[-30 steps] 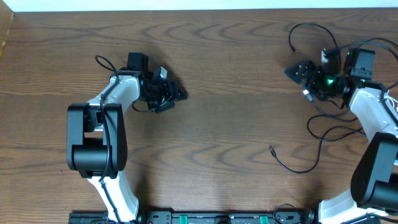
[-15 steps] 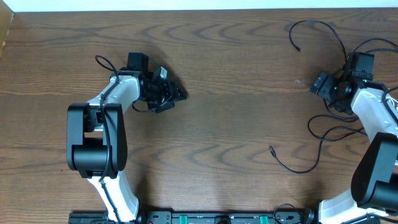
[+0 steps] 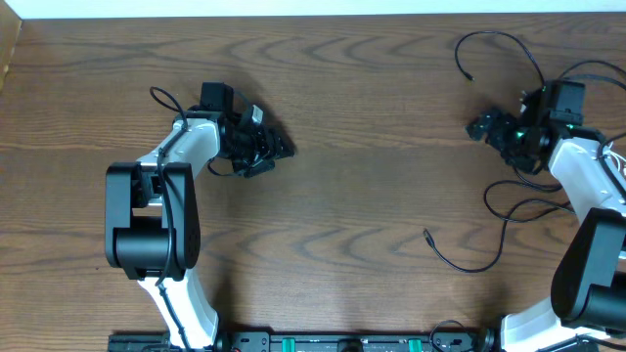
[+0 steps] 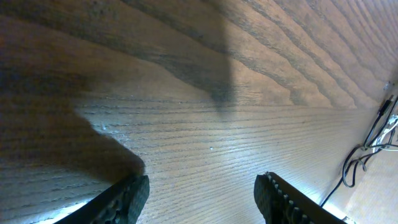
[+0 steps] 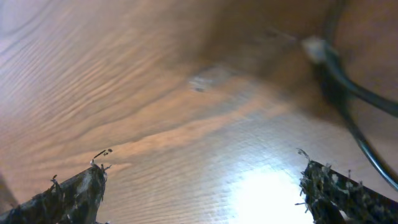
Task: Untangle cables
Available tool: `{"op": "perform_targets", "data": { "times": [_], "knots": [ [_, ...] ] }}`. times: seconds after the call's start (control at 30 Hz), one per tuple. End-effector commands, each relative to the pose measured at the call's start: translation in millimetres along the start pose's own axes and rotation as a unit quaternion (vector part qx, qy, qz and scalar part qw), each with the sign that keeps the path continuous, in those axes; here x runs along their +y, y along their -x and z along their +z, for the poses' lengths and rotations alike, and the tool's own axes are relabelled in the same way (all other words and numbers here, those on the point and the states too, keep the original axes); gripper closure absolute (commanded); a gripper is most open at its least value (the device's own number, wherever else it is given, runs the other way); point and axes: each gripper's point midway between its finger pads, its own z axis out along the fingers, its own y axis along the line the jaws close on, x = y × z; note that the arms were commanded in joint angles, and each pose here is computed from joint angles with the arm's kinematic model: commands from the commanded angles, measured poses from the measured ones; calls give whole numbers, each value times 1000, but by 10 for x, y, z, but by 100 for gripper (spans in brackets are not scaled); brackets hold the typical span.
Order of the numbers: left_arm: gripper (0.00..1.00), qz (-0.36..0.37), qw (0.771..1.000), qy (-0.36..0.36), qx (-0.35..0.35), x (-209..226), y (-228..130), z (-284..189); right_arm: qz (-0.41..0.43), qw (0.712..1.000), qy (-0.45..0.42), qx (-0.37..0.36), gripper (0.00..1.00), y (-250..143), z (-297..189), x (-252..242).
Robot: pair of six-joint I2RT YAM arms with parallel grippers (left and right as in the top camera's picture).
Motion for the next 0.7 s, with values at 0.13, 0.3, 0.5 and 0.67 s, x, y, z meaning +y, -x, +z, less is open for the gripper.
{"op": "perform_targets", "data": {
  "times": [0.13,0.3,0.5,0.67],
  "knots": [
    [28,-30,995,98,9,578,-99,207,-263,964,30,10,1,-114,71,219],
    [20,-30,995,98,9,577,-99,207,-269,963,31,6,1,-94,74,231],
    [12,-30,995,98,9,577,-99,207,-275,961,34,-2,1,-142,146,221],
    [0,-30,995,98,9,577,-99,207,-293,955,43,-20,1,-288,308,229]
  ]
}}
